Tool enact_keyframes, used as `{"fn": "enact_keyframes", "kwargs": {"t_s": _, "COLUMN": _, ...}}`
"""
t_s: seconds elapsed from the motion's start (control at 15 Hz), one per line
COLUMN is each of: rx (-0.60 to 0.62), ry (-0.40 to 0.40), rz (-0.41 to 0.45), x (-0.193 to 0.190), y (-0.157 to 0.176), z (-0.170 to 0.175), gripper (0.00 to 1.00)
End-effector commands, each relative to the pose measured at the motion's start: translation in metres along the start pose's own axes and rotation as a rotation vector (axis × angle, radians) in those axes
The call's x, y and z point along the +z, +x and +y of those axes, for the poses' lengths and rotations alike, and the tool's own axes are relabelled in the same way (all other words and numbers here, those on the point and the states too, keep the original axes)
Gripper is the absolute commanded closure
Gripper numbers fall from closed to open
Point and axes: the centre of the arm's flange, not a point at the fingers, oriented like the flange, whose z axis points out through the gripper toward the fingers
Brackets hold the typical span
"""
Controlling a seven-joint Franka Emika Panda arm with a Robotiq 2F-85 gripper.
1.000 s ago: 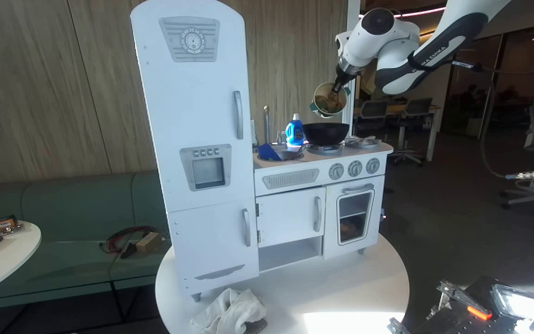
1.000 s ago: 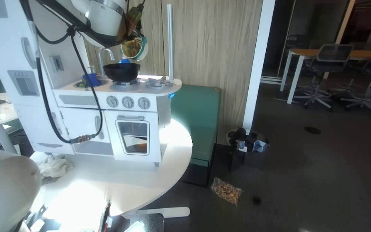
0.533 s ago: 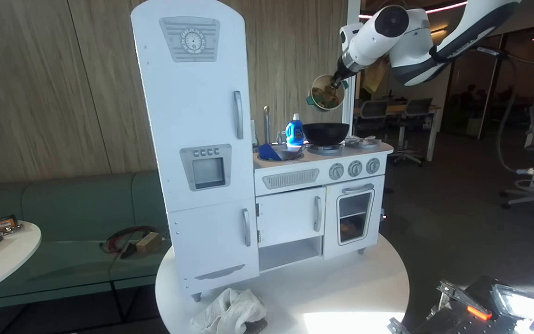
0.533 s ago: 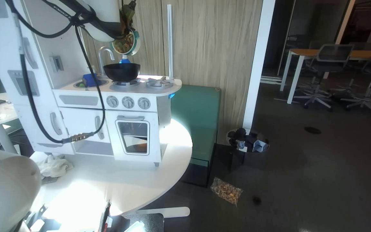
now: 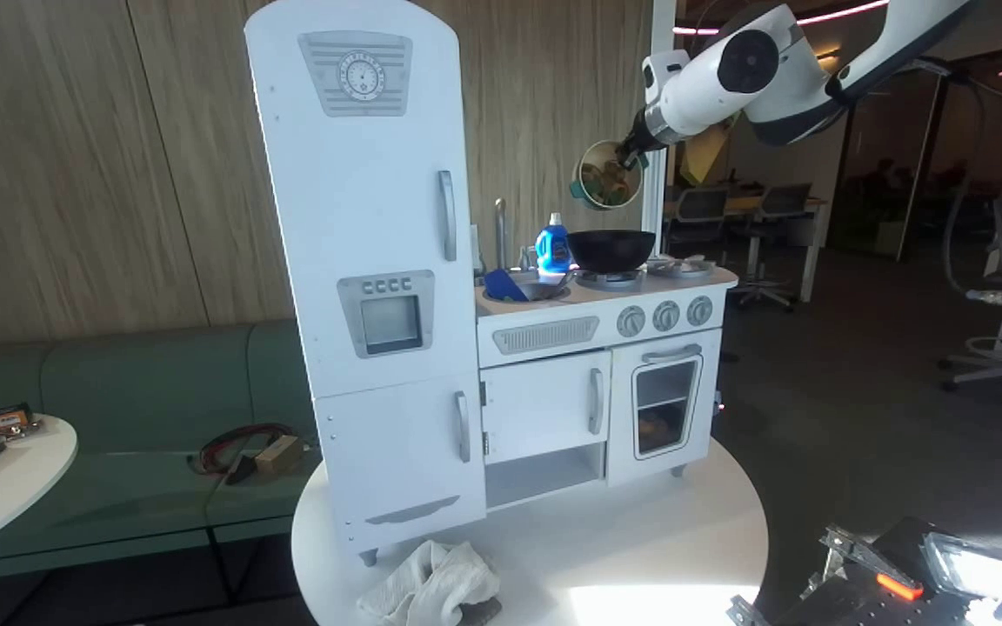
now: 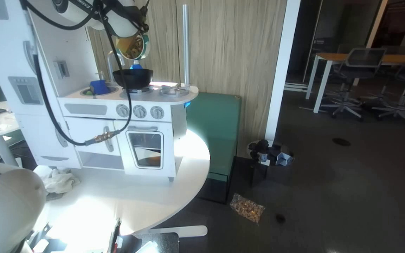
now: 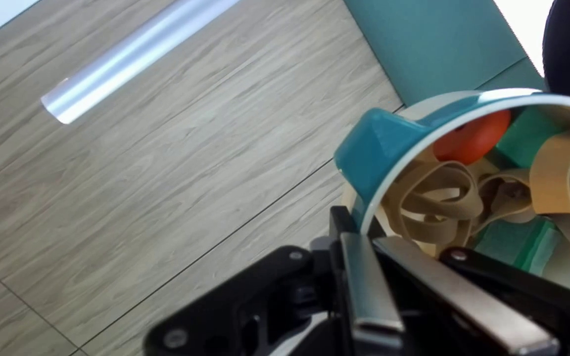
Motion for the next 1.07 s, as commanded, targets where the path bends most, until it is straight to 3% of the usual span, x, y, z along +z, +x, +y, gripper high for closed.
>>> {"fn": "enact_keyframes", "kwargs": {"t_s": 0.0, "rx": -0.006, "ry": -0.074, "rz": 0.129, "x": 0.010, "y": -0.008, "z": -0.004, "gripper": 0.99}}
{"fn": "enact_keyframes", "kwargs": {"t_s": 0.47, "rx": -0.008, "ry": -0.146, "rz": 0.179, "x": 0.005, "y": -0.010, "z": -0.053, "gripper": 0.99}}
{"fn": "enact_keyframes", "kwargs": {"t_s": 1.0, "rx": -0.041, "ry": -0.294, "rz": 0.165, "x": -0.018, "y": -0.006, "z": -0.055, "gripper": 0.99}}
